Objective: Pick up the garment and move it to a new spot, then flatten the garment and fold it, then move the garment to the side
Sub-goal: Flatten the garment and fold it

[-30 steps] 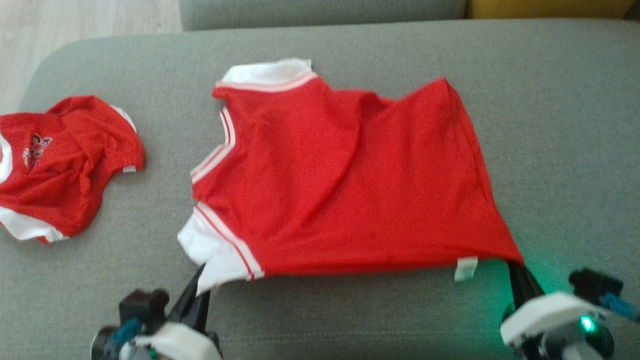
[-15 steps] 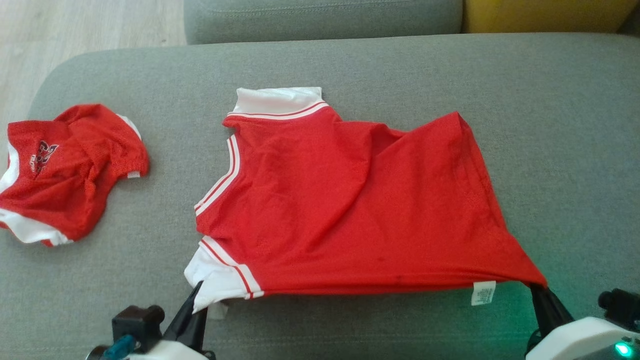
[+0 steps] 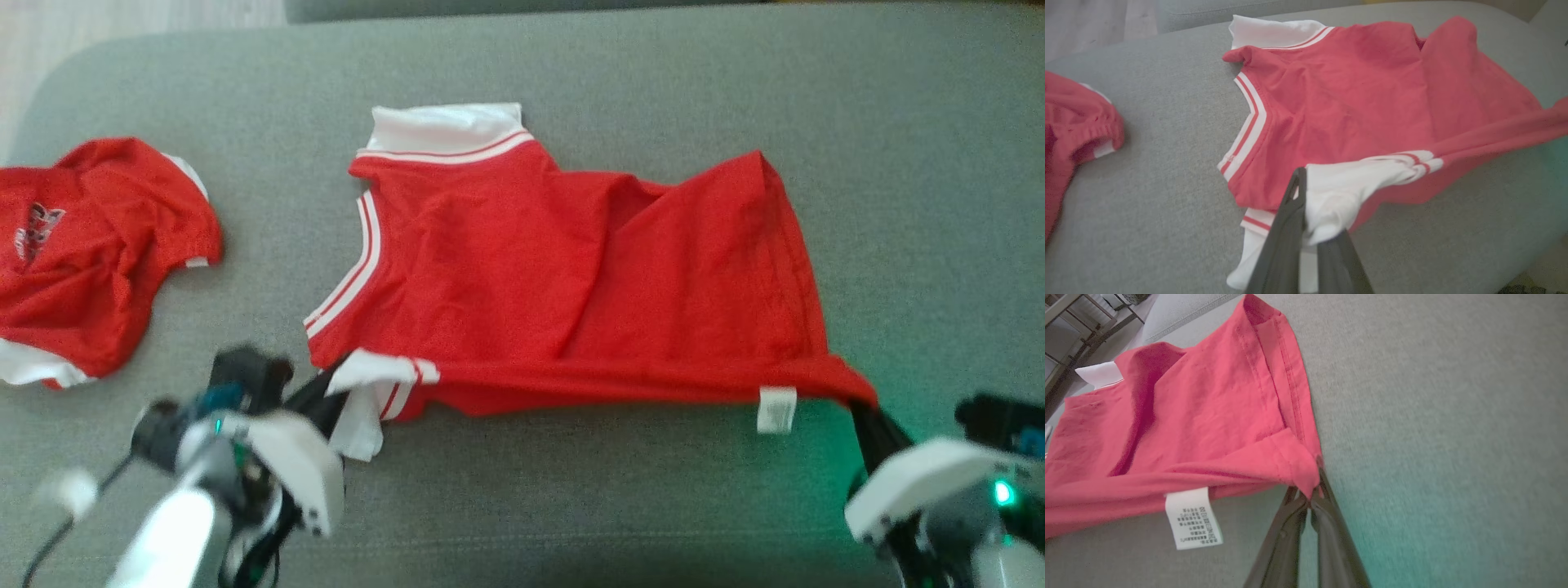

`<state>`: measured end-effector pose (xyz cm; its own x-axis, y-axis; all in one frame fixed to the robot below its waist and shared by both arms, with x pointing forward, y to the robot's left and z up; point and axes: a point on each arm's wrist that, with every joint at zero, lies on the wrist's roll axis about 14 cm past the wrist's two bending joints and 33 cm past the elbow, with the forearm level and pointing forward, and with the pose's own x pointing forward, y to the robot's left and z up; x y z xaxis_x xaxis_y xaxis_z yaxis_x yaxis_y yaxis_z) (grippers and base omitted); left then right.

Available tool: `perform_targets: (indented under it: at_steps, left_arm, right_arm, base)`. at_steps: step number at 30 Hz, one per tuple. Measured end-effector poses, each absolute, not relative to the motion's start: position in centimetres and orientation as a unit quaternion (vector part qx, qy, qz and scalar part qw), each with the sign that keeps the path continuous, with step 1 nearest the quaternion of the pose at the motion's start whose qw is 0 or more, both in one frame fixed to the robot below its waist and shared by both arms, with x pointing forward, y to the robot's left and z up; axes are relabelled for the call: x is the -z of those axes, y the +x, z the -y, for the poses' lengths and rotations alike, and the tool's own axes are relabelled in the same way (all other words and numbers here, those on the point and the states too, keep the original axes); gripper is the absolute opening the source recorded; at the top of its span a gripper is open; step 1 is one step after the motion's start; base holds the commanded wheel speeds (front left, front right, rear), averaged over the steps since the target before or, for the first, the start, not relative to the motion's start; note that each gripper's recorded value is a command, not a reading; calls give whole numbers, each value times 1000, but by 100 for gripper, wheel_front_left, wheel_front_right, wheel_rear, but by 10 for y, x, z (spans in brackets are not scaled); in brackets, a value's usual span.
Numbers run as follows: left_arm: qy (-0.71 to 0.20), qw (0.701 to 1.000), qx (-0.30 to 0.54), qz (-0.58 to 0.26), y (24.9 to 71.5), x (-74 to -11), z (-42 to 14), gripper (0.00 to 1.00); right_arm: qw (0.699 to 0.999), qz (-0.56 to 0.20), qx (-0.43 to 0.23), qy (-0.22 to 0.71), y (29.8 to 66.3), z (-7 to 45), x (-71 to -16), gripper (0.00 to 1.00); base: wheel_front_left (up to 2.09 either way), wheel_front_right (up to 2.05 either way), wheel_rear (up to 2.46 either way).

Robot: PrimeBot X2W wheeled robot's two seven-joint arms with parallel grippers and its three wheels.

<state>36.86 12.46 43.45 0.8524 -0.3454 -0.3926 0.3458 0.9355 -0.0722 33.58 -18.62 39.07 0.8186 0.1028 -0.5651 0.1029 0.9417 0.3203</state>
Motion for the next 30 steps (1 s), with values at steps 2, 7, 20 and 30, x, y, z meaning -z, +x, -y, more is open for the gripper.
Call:
perform_targets:
  at_steps: [2, 7, 20, 30]
  left_arm:
    - [17, 954, 200, -224, 381, -429, -120, 0]
    - [47, 939, 231, -251, 410, -416, -111, 0]
    - [-33, 969, 176, -172, 453, -421, -120, 100]
    - [-80, 995, 31, -50, 419, -458, -174, 100]
  right_arm:
    - [940, -299, -4, 163, 350, 185, -393, 0]
    - [942, -298, -19, 155, 377, 178, -393, 0]
    - [967, -205, -37, 150, 414, 165, -413, 100]
    - [995, -26, -65, 69, 424, 155, -493, 100]
  base:
    - [0, 0, 0]
    - [0, 0, 0]
    - [0, 0, 0]
    - [0, 0, 0]
